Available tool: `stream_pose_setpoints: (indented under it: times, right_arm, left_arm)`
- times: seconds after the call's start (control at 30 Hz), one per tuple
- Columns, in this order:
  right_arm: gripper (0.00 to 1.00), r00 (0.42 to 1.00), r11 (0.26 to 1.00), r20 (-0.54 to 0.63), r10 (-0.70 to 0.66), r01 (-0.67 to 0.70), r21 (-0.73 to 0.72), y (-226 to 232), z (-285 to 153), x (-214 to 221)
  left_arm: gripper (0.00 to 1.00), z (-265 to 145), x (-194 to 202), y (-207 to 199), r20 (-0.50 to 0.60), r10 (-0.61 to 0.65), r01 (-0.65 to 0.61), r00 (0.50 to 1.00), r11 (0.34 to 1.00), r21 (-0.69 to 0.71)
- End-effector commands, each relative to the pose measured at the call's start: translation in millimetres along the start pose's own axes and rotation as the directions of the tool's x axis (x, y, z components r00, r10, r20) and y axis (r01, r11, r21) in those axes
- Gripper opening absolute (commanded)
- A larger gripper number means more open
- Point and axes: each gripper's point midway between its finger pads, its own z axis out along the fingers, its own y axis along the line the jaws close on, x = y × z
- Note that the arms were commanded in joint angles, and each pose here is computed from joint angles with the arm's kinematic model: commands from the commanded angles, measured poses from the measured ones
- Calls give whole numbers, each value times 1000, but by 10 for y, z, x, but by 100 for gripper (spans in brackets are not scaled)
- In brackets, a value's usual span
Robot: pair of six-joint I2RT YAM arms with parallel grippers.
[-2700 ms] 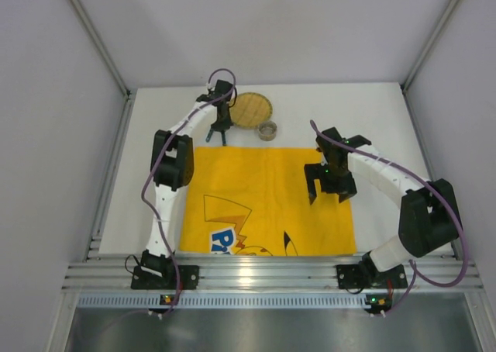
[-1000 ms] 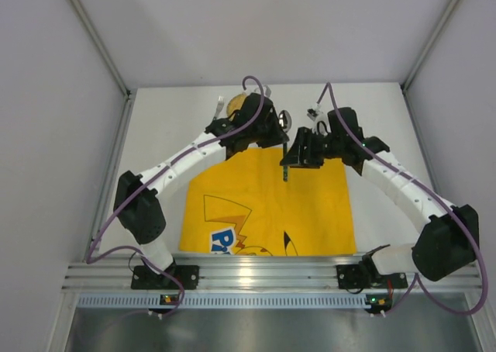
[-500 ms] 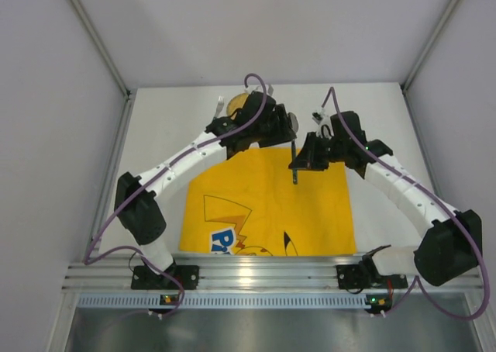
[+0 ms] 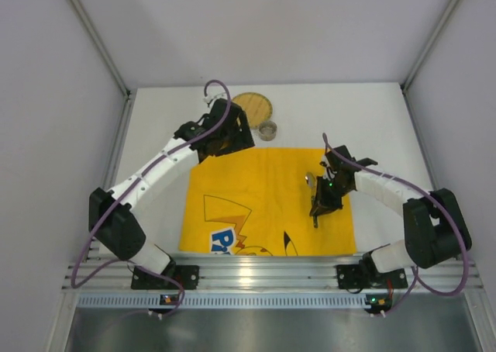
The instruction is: Set the dinner table for one person
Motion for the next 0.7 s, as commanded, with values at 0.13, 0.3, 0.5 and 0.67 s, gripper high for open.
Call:
stream_pose_setpoints:
  times: [0.13,0.3,0.5,0.67]
  right_arm:
    - [0,1000,998,-25,12,-11,63,-211,119,86]
    - [9,998,995,-50,29,-24,96,-304,168,153]
    - [68,998,971,-43,54,-43,235,-524,61,199]
    - [72,999,968,3,53,-52,244,-438,-137,99]
  left_arm:
    - [74,-173,-229,368,54,-35,37,998,999,-40]
    - [74,-127,-239,431,48,-29,32,998,998,-56]
    - [73,-57,-384,625,63,-27,33,998,995,-97]
    - [73,6,-655,889,101,-14,28,995,989,-142]
